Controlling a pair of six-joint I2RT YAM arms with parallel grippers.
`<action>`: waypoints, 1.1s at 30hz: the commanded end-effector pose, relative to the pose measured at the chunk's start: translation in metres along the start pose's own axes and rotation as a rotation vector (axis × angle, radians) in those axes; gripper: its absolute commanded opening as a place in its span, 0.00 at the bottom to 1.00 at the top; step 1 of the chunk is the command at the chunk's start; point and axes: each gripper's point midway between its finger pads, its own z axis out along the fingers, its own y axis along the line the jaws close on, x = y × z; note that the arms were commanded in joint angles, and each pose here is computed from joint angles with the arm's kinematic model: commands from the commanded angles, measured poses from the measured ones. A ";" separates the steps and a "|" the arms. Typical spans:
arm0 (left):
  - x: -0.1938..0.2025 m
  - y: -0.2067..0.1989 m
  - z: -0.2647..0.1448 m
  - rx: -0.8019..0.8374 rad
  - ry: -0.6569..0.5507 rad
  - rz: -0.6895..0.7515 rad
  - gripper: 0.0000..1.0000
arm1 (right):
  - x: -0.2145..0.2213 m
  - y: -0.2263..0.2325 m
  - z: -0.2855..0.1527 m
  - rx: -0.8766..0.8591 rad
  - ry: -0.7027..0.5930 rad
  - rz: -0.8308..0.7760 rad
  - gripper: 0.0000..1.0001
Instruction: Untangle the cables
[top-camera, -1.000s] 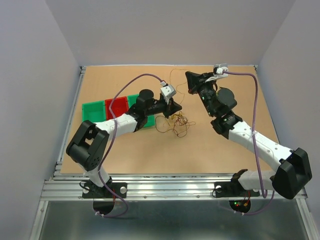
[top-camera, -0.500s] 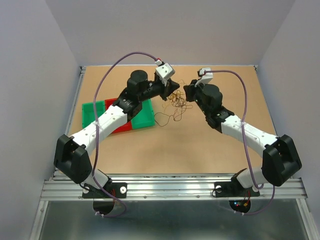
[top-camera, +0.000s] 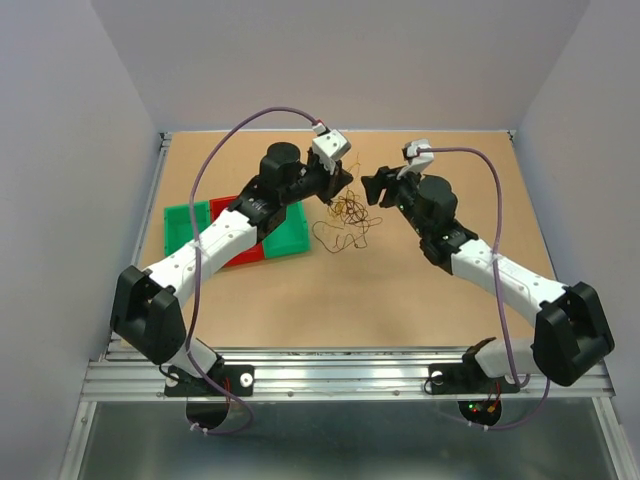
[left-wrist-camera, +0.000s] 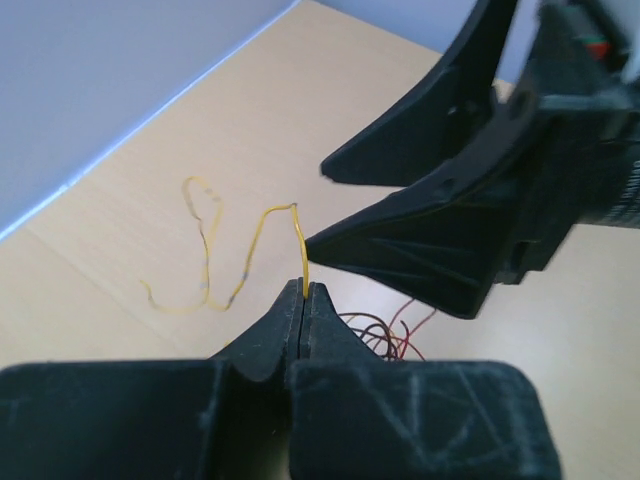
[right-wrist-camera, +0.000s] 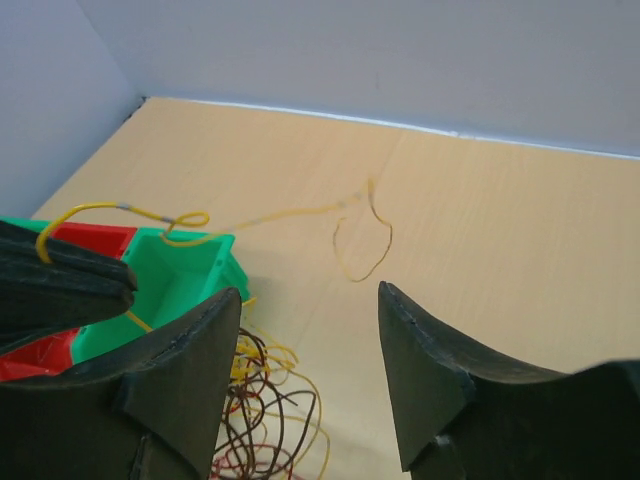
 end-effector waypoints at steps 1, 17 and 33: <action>0.000 0.010 0.005 -0.043 -0.002 -0.036 0.00 | -0.023 -0.008 -0.015 0.034 -0.087 -0.007 0.66; 0.012 0.014 0.010 -0.040 0.027 -0.062 0.00 | 0.014 0.047 -0.025 -0.335 0.003 -0.144 0.56; 0.002 0.010 0.000 0.004 0.013 -0.081 0.00 | 0.042 0.072 0.007 -0.493 0.022 -0.158 0.48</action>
